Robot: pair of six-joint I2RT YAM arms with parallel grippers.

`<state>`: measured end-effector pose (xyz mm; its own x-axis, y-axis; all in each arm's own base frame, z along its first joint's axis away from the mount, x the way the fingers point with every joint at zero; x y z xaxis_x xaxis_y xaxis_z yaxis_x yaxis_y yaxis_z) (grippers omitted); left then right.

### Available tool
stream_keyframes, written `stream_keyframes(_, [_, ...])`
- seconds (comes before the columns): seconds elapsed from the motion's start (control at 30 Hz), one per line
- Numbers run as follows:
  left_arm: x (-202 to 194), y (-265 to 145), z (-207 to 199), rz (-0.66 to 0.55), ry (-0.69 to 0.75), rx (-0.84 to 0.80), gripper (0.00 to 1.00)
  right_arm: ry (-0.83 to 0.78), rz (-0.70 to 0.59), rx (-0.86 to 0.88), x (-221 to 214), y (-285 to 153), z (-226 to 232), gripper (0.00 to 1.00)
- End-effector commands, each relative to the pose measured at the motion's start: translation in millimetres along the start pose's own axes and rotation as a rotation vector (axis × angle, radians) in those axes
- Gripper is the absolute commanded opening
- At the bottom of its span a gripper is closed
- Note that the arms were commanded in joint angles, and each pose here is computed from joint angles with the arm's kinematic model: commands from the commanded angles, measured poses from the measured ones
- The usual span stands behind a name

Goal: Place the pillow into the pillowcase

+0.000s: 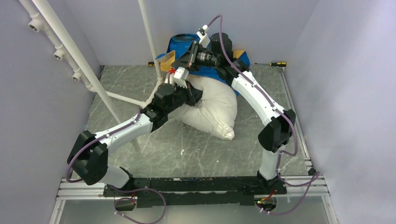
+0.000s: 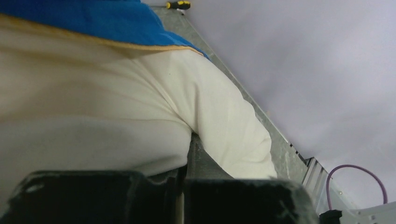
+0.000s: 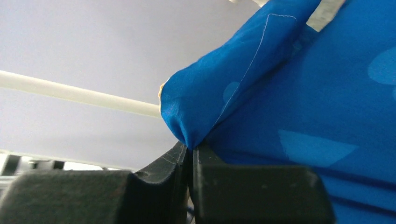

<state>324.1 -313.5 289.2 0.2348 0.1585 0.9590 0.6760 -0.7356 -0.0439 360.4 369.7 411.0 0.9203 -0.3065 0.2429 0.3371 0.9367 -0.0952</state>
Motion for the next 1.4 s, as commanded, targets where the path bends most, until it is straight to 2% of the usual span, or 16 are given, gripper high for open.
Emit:
stream_keyframes(0.0, [12.0,1.4,18.5,-0.174,-0.004,0.070,0.00,-0.257,0.152,0.089,-73.8,-41.0,57.3,0.21])
stream_keyframes(0.1, [0.2,-3.8,26.2,-0.175,-0.024,0.096,0.00,-0.294,0.160,-0.091,-70.3,-30.9,3.5,0.50])
stream_keyframes(0.23, [-12.8,-5.2,38.6,-0.143,-0.041,0.118,0.00,-0.424,0.031,-0.284,-51.9,-51.7,-16.7,0.89])
stream_keyframes(0.3, [-18.5,-7.6,47.8,-0.134,-0.060,0.140,0.00,-0.478,-0.059,-0.390,-41.1,-76.6,-19.6,0.99])
stream_keyframes(0.37, [-24.6,-11.5,58.8,-0.131,-0.078,0.158,0.00,-0.482,-0.129,-0.457,-29.3,-105.0,-25.1,1.00])
stream_keyframes(0.53, [-30.0,-18.4,70.6,-0.117,-0.100,0.167,0.00,-0.336,-0.246,-0.523,-5.9,-180.4,-76.2,1.00])
stream_keyframes(0.77, [-28.4,-22.2,69.2,-0.093,-0.084,0.144,0.00,0.017,-0.393,-0.475,24.7,-254.9,-172.3,1.00])
stream_keyframes(0.97, [-26.7,-28.1,65.9,-0.091,-0.080,0.134,0.00,0.239,-0.446,-0.324,54.4,-260.4,-227.9,1.00])
stream_keyframes(1.23, [-23.3,-32.2,57.5,-0.080,-0.077,0.094,0.00,0.348,-0.467,-0.180,109.5,-242.1,-265.7,0.99])
stream_keyframes(1.37, [-16.0,-34.8,52.3,-0.093,-0.061,0.068,0.00,0.428,-0.455,-0.092,127.2,-231.6,-291.4,0.93])
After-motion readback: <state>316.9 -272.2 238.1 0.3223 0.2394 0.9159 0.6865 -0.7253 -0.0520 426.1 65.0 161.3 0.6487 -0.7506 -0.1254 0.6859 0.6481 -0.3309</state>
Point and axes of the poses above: each gripper's point midway between its finger pads, its own y axis out along the fingers, its own z axis along the line the jaws close on, x = y × z, the point moved 3 cm from there along -y, back along the fingers, and after that the axes turned 13 degrees about y, right-handed, at the moved point
